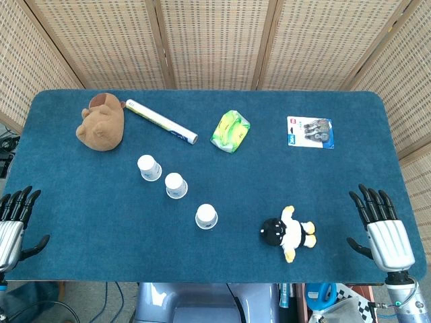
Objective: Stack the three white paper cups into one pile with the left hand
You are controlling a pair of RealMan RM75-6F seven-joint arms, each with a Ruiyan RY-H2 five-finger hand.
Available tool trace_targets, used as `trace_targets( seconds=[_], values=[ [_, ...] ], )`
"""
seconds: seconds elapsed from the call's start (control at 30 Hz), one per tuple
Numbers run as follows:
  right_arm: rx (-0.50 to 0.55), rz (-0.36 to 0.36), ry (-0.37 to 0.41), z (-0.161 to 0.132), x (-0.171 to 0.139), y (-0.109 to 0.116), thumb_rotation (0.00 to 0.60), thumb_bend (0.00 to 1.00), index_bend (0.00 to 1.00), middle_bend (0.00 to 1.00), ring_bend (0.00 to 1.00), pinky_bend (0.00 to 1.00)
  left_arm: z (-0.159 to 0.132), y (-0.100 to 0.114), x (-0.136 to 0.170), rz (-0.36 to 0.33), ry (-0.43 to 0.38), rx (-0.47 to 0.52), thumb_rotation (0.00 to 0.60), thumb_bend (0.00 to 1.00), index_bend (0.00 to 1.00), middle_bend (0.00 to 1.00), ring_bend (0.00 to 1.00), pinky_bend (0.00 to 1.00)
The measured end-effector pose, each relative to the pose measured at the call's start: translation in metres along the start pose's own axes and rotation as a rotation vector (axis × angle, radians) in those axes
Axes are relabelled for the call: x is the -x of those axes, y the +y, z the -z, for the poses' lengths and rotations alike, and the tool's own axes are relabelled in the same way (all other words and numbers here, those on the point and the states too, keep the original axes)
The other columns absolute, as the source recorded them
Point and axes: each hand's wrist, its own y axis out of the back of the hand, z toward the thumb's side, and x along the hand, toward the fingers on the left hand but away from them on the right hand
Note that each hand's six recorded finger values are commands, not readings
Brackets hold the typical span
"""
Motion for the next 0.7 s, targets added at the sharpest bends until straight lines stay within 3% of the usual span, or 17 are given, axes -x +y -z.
trace_targets(
  seconds=[0.23, 0.4, 0.5, 0.6, 0.7],
  values=[
    [-0.004, -0.011, -0.004, 0.0, 0.0, -0.003, 0.6, 0.0, 0.0, 0.0, 0.0, 0.0, 0.001, 0.001, 0.0, 0.002, -0.002, 0.009, 0.6, 0.27, 0.0, 0.0, 0.0, 0.0],
    [0.005, -0.006, -0.008, 0.0, 0.0, -0.001, 0.6, 0.0, 0.0, 0.0, 0.0, 0.0, -0.004, 0.0, -0.001, 0.011, -0.049, 0.004, 0.6, 0.27, 0.0, 0.0, 0.0, 0.0],
    [0.009, 0.0, -0.009, 0.001, 0.002, 0.001, 0.6, 0.0, 0.0, 0.0, 0.0, 0.0, -0.017, 0.0, -0.011, 0.024, -0.142, -0.031, 0.6, 0.27, 0.0, 0.0, 0.0, 0.0],
    [0.017, 0.0, -0.018, 0.004, 0.003, 0.002, 0.6, 0.0, 0.0, 0.0, 0.0, 0.0, -0.05, 0.0, -0.036, 0.042, -0.303, -0.075, 0.6, 0.27, 0.0, 0.0, 0.0, 0.0],
    [0.026, -0.001, -0.028, 0.007, 0.004, 0.003, 0.6, 0.0, 0.0, 0.0, 0.0, 0.0, -0.08, -0.008, -0.059, 0.095, -0.411, -0.134, 0.6, 0.27, 0.0, 0.0, 0.0, 0.0]
  ],
)
